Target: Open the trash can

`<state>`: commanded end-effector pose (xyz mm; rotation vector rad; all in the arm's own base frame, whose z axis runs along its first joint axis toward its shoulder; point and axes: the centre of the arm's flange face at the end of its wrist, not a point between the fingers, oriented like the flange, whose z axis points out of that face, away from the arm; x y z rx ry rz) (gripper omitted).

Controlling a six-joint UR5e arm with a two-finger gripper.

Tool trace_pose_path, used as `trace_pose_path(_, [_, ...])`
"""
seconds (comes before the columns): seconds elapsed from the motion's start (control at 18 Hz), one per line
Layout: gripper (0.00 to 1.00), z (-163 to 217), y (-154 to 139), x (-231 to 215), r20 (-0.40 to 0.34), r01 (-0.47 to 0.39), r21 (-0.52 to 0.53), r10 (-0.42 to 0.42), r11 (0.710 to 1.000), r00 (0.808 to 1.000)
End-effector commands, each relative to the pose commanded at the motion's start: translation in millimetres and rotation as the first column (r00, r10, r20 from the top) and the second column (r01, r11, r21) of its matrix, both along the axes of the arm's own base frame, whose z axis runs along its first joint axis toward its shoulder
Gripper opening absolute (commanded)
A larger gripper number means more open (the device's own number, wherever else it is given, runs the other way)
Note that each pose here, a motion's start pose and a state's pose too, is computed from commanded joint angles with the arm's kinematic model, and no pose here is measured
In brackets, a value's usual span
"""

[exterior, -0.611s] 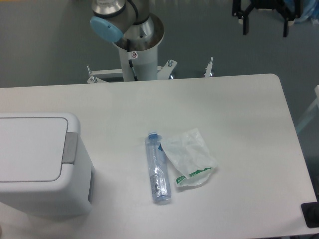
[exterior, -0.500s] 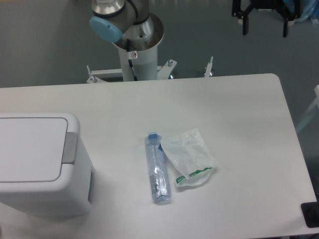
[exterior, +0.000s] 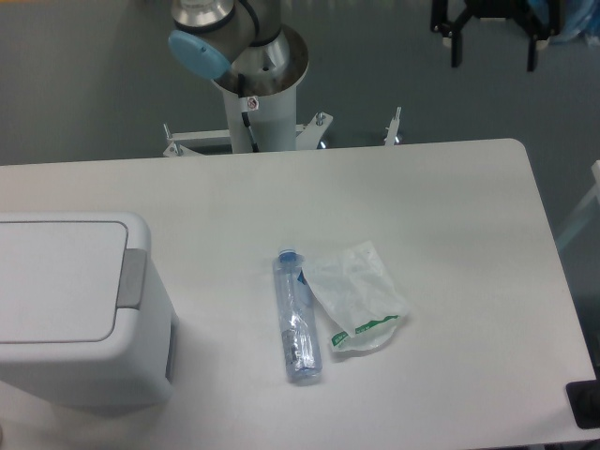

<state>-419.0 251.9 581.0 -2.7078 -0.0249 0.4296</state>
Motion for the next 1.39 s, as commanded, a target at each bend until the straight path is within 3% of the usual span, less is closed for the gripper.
trace_pose_path(0.33, [1.00, 8, 68, 41, 0.066, -0.036, 0.102, 0.030, 0.994, 0.997])
trace_pose_path(0.44, [1.00, 7, 85, 53, 0.112, -0.085, 0.126, 0.071, 0.988, 0.991])
trace_pose_path(0.78, [1.00, -3, 137, 84, 0.257, -0.232, 0.175, 0.183, 0.957, 0.949])
trace_pose_path(1.28, [1.00, -25, 225, 126, 0.393, -0.361, 0.251, 0.246, 0.898, 0.886])
trace_pose_path(1.39, [1.00, -37, 246, 139, 0.439, -0.381, 0.236, 0.251, 0.894, 0.862])
